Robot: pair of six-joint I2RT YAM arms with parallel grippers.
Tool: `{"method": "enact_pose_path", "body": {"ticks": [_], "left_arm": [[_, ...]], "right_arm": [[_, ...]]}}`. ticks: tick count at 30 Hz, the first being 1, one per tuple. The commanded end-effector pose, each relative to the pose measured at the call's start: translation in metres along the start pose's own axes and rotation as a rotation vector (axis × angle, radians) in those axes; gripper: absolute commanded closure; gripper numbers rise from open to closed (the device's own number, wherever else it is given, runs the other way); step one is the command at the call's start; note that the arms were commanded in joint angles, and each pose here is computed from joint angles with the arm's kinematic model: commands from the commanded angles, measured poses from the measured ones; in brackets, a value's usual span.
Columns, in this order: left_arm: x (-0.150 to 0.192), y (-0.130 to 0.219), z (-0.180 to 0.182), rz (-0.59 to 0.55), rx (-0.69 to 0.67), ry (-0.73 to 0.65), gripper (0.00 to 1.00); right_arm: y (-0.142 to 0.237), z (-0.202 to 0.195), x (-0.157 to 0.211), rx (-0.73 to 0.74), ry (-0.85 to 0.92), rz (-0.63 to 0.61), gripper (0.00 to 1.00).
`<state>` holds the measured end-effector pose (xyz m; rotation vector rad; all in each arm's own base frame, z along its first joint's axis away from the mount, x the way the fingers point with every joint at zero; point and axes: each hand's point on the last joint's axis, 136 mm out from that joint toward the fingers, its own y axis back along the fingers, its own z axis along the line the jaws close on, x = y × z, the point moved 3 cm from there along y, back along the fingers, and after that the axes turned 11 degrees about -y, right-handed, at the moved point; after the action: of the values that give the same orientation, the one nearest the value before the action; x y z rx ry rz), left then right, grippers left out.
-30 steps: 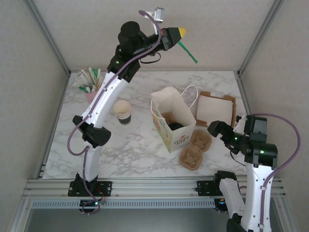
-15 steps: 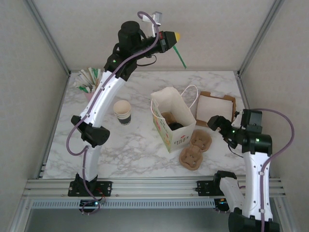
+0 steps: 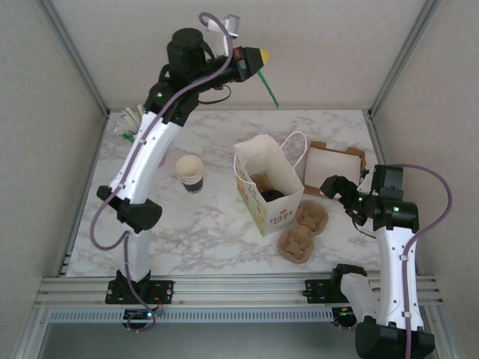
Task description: Pack the takeout coffee
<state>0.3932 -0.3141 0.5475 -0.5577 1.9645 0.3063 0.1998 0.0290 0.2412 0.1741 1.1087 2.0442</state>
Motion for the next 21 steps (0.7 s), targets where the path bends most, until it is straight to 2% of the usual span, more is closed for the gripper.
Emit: {"method": "enact_pose_path", "body": {"ticks": [1,10,21], "left_arm": [[-0.018,0.036,-0.031,-0.022,0.018,-0.043,1.00],[-0.003,0.069,-0.055,0.061,0.048,-0.018,1.00],[0.056,0.063,-0.032,0.212,0.005,0.061,1.00]], "right_arm": [[-0.004,-0.006,0.000,0.019,0.012,-0.012,0.01],[-0.010,-0.008,0.000,0.019,-0.006,-0.006,0.01],[-0.011,-0.009,-0.001,0.026,-0.018,-0.006,0.01]]}}
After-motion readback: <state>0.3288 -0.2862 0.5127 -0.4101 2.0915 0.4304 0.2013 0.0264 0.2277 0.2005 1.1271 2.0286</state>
